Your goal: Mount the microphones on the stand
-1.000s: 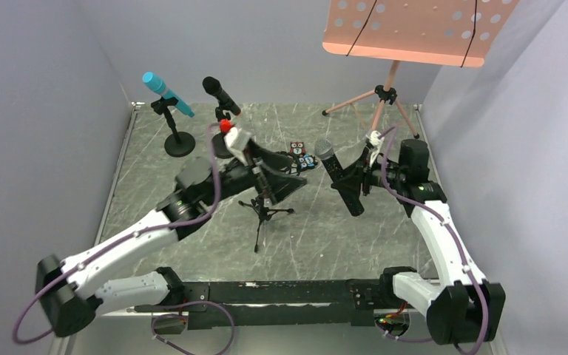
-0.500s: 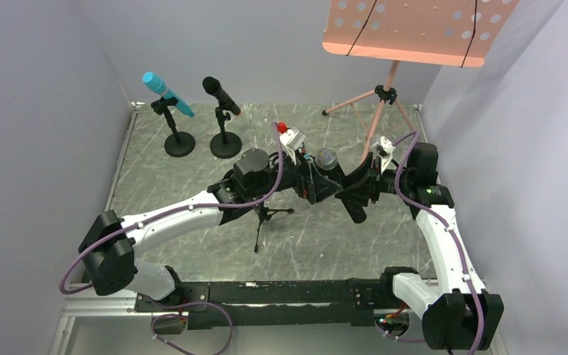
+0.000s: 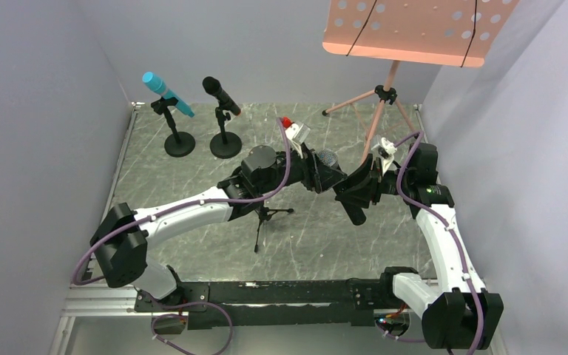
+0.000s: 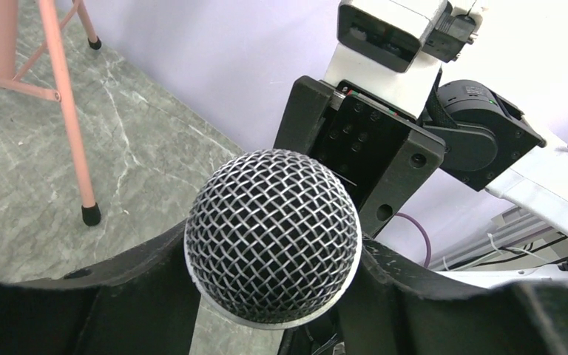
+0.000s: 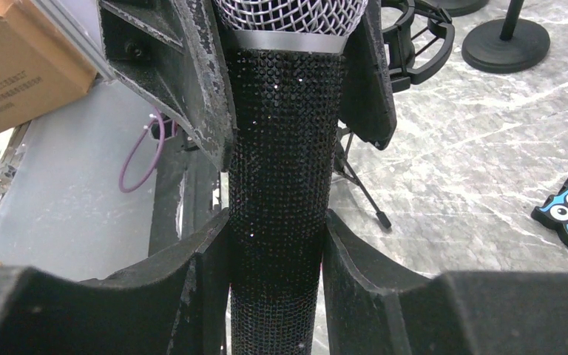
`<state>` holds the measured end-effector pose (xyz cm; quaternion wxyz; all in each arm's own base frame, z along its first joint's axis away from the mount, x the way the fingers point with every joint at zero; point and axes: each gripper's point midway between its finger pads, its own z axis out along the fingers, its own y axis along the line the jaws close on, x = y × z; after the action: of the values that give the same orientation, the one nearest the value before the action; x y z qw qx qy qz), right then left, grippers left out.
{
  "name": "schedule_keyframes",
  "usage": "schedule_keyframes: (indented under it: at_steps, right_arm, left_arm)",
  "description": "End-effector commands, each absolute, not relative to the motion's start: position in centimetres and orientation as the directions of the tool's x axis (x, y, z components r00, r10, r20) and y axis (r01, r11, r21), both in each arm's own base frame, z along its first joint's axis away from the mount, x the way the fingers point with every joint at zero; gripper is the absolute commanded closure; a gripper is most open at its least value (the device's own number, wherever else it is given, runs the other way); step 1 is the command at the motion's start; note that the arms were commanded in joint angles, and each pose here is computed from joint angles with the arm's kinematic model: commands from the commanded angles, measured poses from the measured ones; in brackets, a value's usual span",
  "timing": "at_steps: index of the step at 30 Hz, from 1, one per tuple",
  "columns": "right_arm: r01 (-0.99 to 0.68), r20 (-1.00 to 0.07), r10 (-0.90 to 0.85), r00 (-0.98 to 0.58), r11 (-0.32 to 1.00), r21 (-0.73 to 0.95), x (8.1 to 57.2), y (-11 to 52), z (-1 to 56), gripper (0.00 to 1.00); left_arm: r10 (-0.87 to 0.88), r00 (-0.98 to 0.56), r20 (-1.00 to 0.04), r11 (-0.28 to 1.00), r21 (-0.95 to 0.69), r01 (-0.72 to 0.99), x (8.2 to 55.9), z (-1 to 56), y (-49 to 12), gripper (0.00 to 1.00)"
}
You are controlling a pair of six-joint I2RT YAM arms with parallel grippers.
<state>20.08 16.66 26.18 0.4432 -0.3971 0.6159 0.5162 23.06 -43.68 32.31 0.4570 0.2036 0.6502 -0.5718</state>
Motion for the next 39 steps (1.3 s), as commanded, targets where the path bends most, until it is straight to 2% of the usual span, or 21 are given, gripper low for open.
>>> schedule_keyframes:
  at_steps: [1,3,7,8,9,10,12,16,18,20,22,23,25,26,27,29,33,39]
  right_arm:
    - [-0.973,-0.978,-0.017,-0.209,0.098,0.207,19.8,16.8,28.1,0.89]
    - [-0.973,-0.977,-0.016,-0.214,0.097,0.211,19.8,16.8,28.1,0.89]
    - [-0.971,-0.976,-0.015,-0.219,0.105,0.216,19.9,16.8,28.0,0.88]
    - [-0.97,-0.976,-0.015,-0.219,0.106,0.216,20.0,16.8,28.0,0.88]
    - [-0.97,-0.975,-0.015,-0.222,0.107,0.219,20.0,16.8,28.0,0.88]
    - [-0.97,-0.975,-0.015,-0.222,0.107,0.219,20.0,16.8,28.0,0.87]
    - [-0.969,-0.974,-0.015,-0.224,0.107,0.221,20.0,16.8,28.0,0.84]
    - [-0.97,-0.975,-0.015,-0.221,0.107,0.218,19.9,16.8,28.0,0.61]
    - [-0.97,-0.975,-0.015,-0.221,0.108,0.218,19.9,16.8,28.0,0.55]
    - [-0.97,-0.975,-0.015,-0.221,0.108,0.218,20.0,16.8,28.0,0.57]
    - [-0.969,-0.975,-0.014,-0.224,0.107,0.221,20.0,16.8,28.0,0.68]
    - [-0.969,-0.974,-0.014,-0.225,0.107,0.223,20.0,16.8,28.0,0.76]
    - [-0.969,-0.974,-0.014,-0.227,0.109,0.224,20.0,16.8,28.1,0.86]
    - [-0.968,-0.974,-0.013,-0.227,0.109,0.225,20.0,16.8,28.1,0.88]
    - [-0.968,-0.973,-0.012,-0.228,0.107,0.226,19.9,16.8,28.1,0.89]
    - [-0.967,-0.972,-0.012,-0.233,0.107,0.231,20.0,16.8,28.1,0.91]
    - [-0.966,-0.971,-0.01,-0.237,0.105,0.235,20.0,16.8,28.1,0.92]
    - [-0.961,-0.966,-0.002,-0.259,0.1,0.257,20.1,16.8,28.2,0.92]
  left_arm:
    - [-0.326,-0.472,-0.819,0.203,-0.549,0.811,23.0,35.4,-44.4,0.4]
    - [-0.325,-0.478,-0.816,0.18,-0.55,0.816,22.7,35.4,-44.6,0.45]
    - [-0.315,-0.485,-0.816,0.117,-0.54,0.833,21.8,35.7,-45.1,0.64]
    - [-0.311,-0.484,-0.818,0.099,-0.535,0.839,21.6,36.0,-45.2,0.74]
    - [-0.304,-0.483,-0.821,0.087,-0.529,0.844,21.4,36.0,-45.3,0.91]
    - [-0.299,-0.48,-0.825,0.08,-0.523,0.849,21.2,36.1,-45.3,0.99]
    - [-0.297,-0.47,-0.831,0.077,-0.512,0.856,21.1,36.4,-45.2,1.0]
    - [-0.306,-0.424,-0.853,0.086,-0.468,0.88,20.7,37.6,-44.2,1.0]
    - [-0.307,-0.399,-0.864,0.084,-0.442,0.893,20.5,38.3,-43.7,1.0]
    - [-0.303,-0.394,-0.868,0.075,-0.434,0.898,20.3,38.6,-43.6,1.0]
    - [-0.295,-0.409,-0.864,0.048,-0.441,0.896,19.8,38.7,-43.8,1.0]
    - [-0.291,-0.419,-0.86,0.029,-0.446,0.895,19.6,38.6,-44.0,0.97]
    - [-0.282,-0.459,-0.842,0.009,-0.481,0.877,19.5,38.1,-44.4,0.75]
    - [-0.273,-0.477,-0.836,0.004,-0.497,0.868,19.5,37.7,-44.6,0.63]
    - [-0.266,-0.488,-0.831,0.001,-0.507,0.862,19.6,37.3,-44.8,0.55]
    - [-0.262,-0.501,-0.825,-0.002,-0.518,0.855,19.6,36.9,-45.0,0.44]
    - [-0.269,-0.49,-0.829,0.022,-0.514,0.857,19.8,36.7,-44.9,0.31]
    - [-0.281,-0.481,-0.831,0.049,-0.513,0.857,20.3,35.9,-44.8,0.29]
